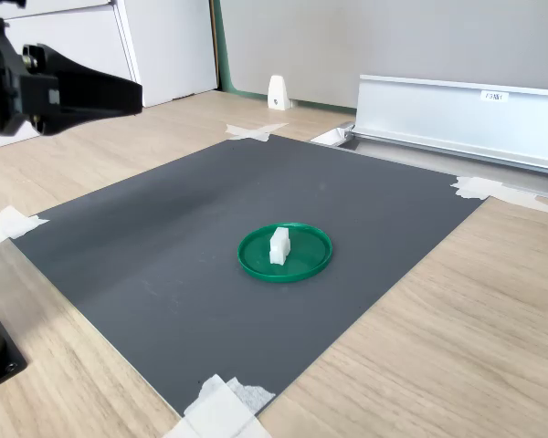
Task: Grasp a white terminal and put it on the green lid.
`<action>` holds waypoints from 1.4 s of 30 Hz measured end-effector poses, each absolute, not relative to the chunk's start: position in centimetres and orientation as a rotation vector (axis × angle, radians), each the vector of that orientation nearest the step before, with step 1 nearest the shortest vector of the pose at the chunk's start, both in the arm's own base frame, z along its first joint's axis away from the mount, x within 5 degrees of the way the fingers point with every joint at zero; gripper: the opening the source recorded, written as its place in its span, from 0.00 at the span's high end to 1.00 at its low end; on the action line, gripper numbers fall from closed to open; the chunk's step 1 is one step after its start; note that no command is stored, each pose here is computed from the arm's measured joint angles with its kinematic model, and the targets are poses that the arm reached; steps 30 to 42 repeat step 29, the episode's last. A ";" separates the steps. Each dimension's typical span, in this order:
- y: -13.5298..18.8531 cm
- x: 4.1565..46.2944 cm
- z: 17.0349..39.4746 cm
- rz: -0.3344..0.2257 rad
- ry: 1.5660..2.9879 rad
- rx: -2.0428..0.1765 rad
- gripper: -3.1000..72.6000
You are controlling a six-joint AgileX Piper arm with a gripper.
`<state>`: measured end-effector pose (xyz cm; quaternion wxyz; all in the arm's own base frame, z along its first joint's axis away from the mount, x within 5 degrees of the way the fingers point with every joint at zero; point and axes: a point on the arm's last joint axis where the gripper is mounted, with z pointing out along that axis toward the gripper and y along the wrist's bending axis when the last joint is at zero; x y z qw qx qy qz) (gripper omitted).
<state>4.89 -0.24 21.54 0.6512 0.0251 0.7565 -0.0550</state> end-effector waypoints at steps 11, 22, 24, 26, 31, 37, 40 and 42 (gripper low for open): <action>-0.4 5.1 20.9 -0.094 1.689 0.110 0.97; -0.5 5.2 21.4 -0.107 1.632 0.116 0.97; -0.5 5.2 21.4 -0.107 1.632 0.116 0.97; -0.5 5.2 21.4 -0.106 1.632 0.116 0.97; -0.5 5.2 21.4 -0.106 1.632 0.116 0.97; -0.5 5.2 21.4 -0.106 1.632 0.116 0.97; -0.5 5.2 21.4 -0.106 1.632 0.116 0.97; -0.5 5.2 21.4 -0.106 1.632 0.116 0.97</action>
